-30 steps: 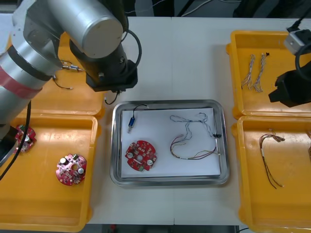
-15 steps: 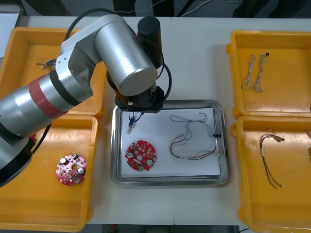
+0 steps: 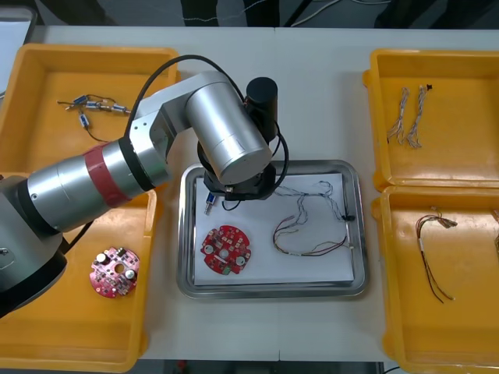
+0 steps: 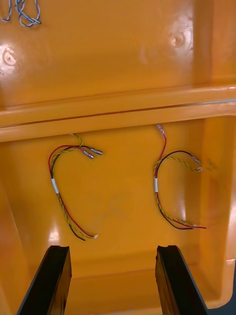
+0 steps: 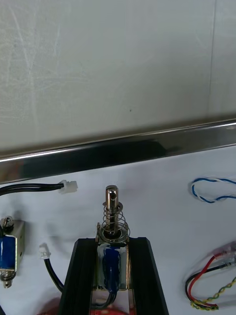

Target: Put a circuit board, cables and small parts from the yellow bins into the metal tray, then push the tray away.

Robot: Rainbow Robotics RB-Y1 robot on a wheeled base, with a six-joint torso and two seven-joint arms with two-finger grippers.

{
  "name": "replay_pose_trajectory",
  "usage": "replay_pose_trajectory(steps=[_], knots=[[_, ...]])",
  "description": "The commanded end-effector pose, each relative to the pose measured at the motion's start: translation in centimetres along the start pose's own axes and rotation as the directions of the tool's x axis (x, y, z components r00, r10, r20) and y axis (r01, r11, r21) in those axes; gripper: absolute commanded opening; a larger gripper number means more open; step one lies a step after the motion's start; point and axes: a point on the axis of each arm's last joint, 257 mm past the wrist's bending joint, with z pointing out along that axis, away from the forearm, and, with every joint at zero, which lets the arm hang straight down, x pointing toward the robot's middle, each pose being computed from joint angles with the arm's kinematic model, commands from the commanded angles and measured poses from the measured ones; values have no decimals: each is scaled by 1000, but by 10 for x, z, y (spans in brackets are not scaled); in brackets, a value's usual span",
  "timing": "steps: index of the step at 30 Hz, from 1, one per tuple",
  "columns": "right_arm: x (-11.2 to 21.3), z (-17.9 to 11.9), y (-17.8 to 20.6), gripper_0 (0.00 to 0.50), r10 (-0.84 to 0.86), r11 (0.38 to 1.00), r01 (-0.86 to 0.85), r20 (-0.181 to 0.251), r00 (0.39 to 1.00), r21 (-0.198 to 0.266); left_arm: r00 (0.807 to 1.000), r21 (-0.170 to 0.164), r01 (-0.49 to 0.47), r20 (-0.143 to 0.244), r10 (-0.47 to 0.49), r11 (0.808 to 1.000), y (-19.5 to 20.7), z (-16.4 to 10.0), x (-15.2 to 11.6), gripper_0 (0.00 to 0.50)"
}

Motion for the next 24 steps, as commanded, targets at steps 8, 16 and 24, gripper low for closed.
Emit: replay_pose_trajectory(steps=[8,16,24], knots=[[-6,-11,0,500,-2,1000,2,42,999,0,998,3,32,51,-32,999,-21,-2,-5,0],[-7,-16,8,500,-44,999,45,58,997,-4,998,-2,48,47,-48,999,-18,2,-3,36],[-4,-17,18,500,-110,994,111,61,992,-14,997,13,57,47,-57,998,-21,4,-2,343]])
